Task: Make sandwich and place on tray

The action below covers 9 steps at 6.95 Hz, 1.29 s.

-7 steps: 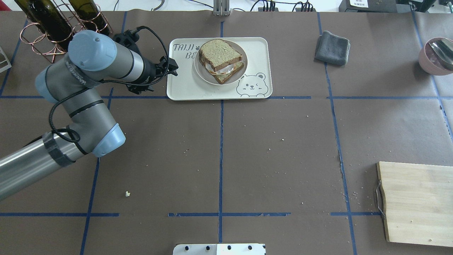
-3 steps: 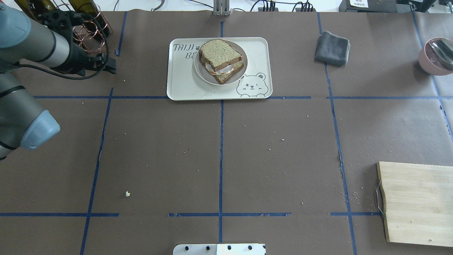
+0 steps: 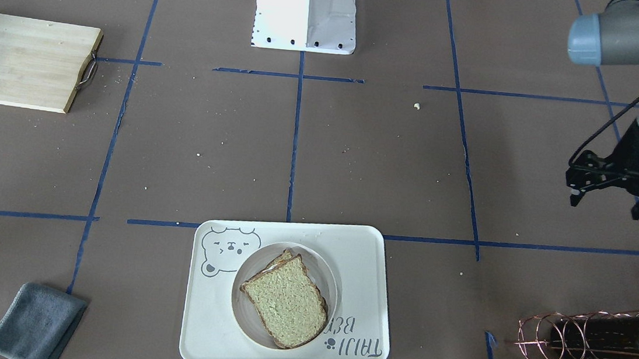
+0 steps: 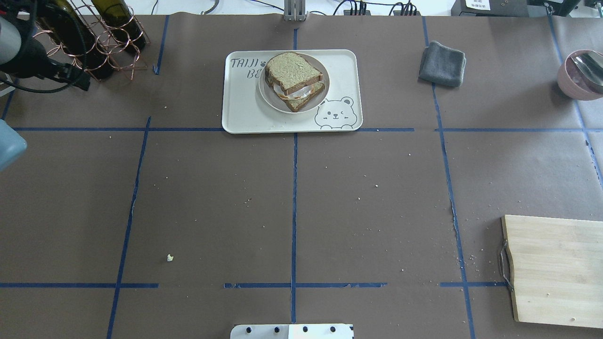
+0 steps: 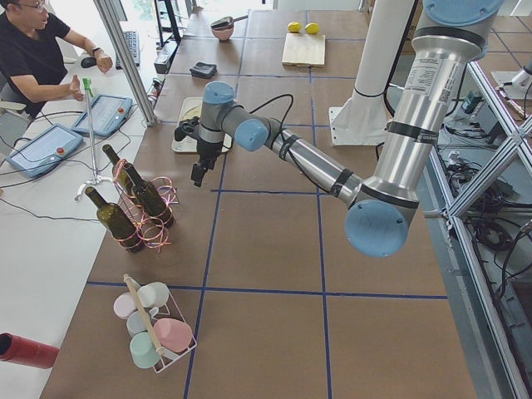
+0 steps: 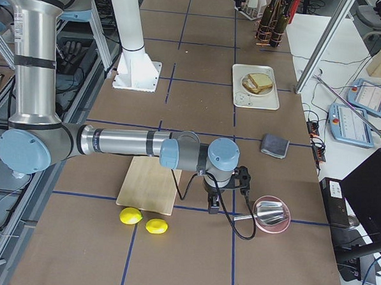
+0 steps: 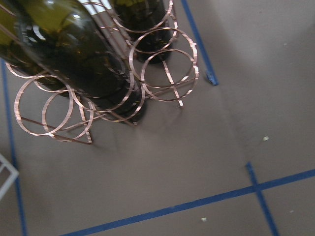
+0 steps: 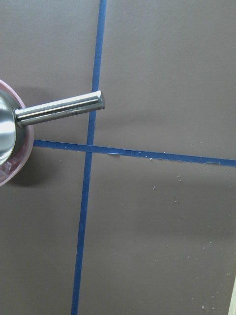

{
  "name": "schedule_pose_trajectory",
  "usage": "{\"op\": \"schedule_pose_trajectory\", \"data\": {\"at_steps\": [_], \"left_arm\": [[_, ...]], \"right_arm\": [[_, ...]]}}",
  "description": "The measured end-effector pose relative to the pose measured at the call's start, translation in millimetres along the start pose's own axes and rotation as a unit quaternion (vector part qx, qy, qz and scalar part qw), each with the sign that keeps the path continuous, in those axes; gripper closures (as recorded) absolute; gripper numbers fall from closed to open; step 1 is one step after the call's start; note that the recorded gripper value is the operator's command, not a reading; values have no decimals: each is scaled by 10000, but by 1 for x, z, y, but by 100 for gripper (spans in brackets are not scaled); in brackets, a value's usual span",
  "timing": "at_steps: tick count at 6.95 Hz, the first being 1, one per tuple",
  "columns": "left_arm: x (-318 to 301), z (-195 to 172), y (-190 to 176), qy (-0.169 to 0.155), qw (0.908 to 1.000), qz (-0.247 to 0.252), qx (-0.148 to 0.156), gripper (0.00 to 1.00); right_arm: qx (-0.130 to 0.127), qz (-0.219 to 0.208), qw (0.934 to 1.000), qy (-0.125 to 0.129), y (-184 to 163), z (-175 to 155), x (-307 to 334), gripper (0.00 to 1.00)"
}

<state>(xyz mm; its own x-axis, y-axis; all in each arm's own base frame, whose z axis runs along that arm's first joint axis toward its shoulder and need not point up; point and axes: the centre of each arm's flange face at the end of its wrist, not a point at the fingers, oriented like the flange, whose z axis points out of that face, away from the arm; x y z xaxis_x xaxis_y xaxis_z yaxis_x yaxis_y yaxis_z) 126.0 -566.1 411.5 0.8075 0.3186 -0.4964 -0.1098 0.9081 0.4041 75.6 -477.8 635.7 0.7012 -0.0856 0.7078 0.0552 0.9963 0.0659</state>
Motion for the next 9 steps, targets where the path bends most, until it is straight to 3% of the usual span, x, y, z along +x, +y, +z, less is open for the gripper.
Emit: {"op": "schedule_pose_trajectory", "data": {"at_steps": [1, 2, 4, 6, 9], "left_arm": [[-58, -5, 27, 30, 9995, 269, -176, 0], [-112, -11, 62, 280, 9989, 236, -292, 0], [-165, 0, 112, 736, 9960, -158, -484, 0], [-197, 41, 140, 822, 9910, -536, -911, 0], [-224, 44, 161, 813, 9834, -1043, -1244, 0]], "right_arm": [[22, -20, 10000, -4, -1, -2, -2, 0], [50, -43, 10000, -6, -2, -5, -5, 0], [113, -93, 9999, -7, 0, -11, -11, 0], [120, -83, 9998, -101, 3, -11, -13, 0], [45, 14, 9998, -210, 5, -3, -7, 0]]}}
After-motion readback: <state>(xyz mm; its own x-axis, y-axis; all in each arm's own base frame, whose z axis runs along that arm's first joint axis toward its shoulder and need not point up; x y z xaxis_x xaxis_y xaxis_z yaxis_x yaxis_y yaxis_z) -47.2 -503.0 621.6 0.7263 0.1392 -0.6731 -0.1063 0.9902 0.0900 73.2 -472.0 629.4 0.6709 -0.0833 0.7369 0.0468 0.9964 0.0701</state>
